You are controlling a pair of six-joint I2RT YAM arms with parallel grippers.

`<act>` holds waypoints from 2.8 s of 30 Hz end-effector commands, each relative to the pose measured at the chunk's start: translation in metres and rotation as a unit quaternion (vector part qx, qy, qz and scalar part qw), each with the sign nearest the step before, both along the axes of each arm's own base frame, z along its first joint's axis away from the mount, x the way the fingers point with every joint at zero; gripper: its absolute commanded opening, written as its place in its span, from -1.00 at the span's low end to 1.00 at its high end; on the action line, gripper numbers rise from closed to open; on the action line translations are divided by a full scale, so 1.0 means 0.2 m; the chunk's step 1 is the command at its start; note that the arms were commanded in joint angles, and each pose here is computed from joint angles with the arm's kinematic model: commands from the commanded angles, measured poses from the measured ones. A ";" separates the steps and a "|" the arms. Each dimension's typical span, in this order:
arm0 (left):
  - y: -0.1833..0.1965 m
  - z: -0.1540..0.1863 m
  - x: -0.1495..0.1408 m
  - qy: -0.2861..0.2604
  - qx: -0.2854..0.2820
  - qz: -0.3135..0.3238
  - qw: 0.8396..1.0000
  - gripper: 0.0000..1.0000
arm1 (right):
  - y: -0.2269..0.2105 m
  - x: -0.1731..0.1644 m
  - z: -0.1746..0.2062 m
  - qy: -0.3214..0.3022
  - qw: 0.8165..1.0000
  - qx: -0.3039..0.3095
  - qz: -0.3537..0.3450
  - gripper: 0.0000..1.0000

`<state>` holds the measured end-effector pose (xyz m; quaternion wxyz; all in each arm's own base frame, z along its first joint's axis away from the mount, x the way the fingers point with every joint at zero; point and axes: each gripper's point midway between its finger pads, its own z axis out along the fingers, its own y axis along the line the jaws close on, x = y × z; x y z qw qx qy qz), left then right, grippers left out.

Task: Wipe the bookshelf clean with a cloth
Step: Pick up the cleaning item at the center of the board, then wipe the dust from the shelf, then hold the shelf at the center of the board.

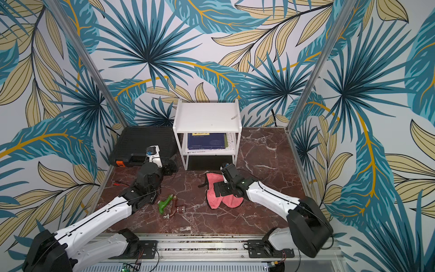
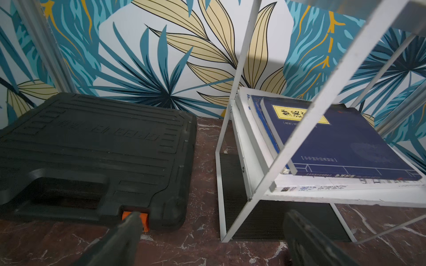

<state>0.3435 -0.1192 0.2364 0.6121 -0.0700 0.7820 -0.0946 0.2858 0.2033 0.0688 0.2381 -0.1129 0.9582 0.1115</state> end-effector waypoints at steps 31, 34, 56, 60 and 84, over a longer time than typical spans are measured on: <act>0.43 -0.06 -0.14 0.033 -0.114 0.089 0.989 1.00 | 0.98 0.40 0.16 -0.379 0.769 -0.271 0.437 -1.00; 0.40 -0.06 -0.12 0.030 -0.125 0.074 0.989 1.00 | 1.09 0.47 0.49 -0.444 0.754 -0.251 0.414 -1.00; -0.08 0.15 0.01 0.012 -0.156 -0.177 0.972 0.91 | 0.63 0.55 0.24 -0.398 0.678 -0.435 0.439 -1.00; -0.19 0.21 0.09 0.008 -0.157 -0.213 0.964 0.75 | 0.37 0.75 0.16 -0.361 0.632 -0.545 0.416 -1.00; -0.30 0.12 0.29 0.057 -0.061 -0.215 0.973 -0.47 | 0.08 0.74 -0.36 -0.218 0.624 -0.561 0.499 -1.00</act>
